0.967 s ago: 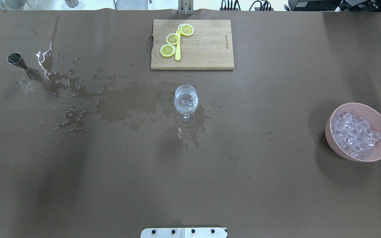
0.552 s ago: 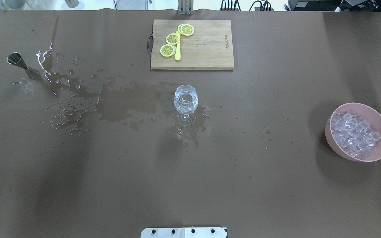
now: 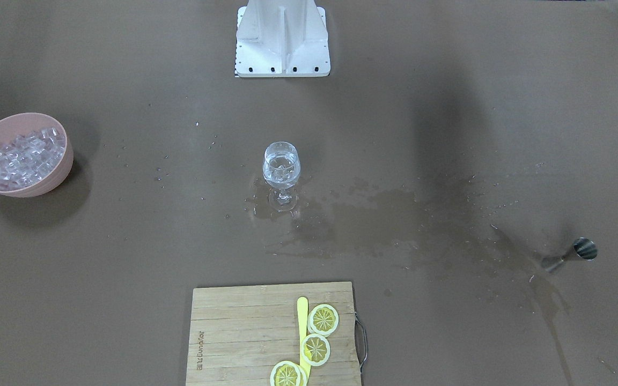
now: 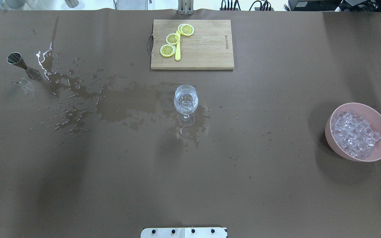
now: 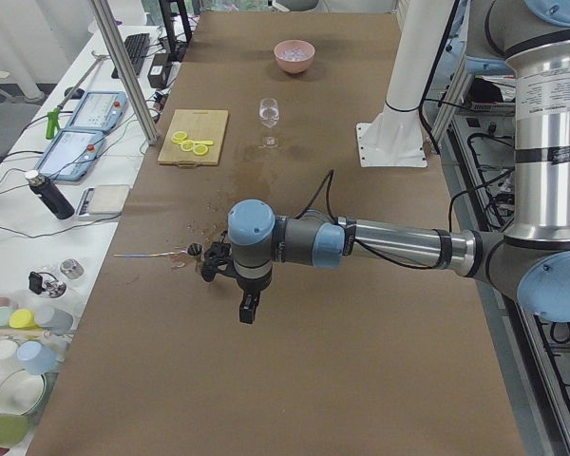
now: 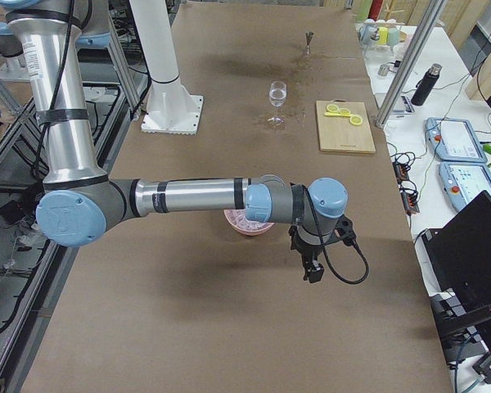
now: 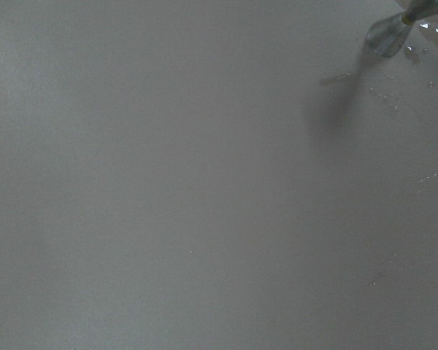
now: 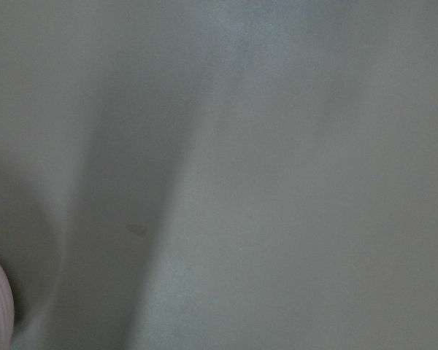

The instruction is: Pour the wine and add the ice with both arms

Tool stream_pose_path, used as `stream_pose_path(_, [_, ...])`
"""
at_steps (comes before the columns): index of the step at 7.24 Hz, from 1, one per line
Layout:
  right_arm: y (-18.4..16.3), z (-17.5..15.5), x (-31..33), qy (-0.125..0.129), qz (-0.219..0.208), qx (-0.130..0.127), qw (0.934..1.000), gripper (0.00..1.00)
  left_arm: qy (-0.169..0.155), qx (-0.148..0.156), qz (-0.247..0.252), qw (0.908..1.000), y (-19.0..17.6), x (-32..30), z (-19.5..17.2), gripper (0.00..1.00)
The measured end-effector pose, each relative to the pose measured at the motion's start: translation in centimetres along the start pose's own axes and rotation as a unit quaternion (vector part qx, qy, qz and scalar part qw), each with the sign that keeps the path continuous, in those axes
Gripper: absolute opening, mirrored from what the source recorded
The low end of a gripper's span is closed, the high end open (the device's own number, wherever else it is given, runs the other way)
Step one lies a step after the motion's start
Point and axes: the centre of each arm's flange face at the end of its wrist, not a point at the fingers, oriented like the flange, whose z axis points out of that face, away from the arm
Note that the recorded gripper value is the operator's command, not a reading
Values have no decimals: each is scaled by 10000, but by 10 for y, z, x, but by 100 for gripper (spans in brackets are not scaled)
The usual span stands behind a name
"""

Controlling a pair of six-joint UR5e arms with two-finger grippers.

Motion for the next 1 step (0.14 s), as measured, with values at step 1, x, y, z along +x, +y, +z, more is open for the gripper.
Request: stream_pose_path(1, [0, 0, 0, -1, 0, 3, 10000, 100, -3, 15, 8, 10000, 0, 1, -1, 98])
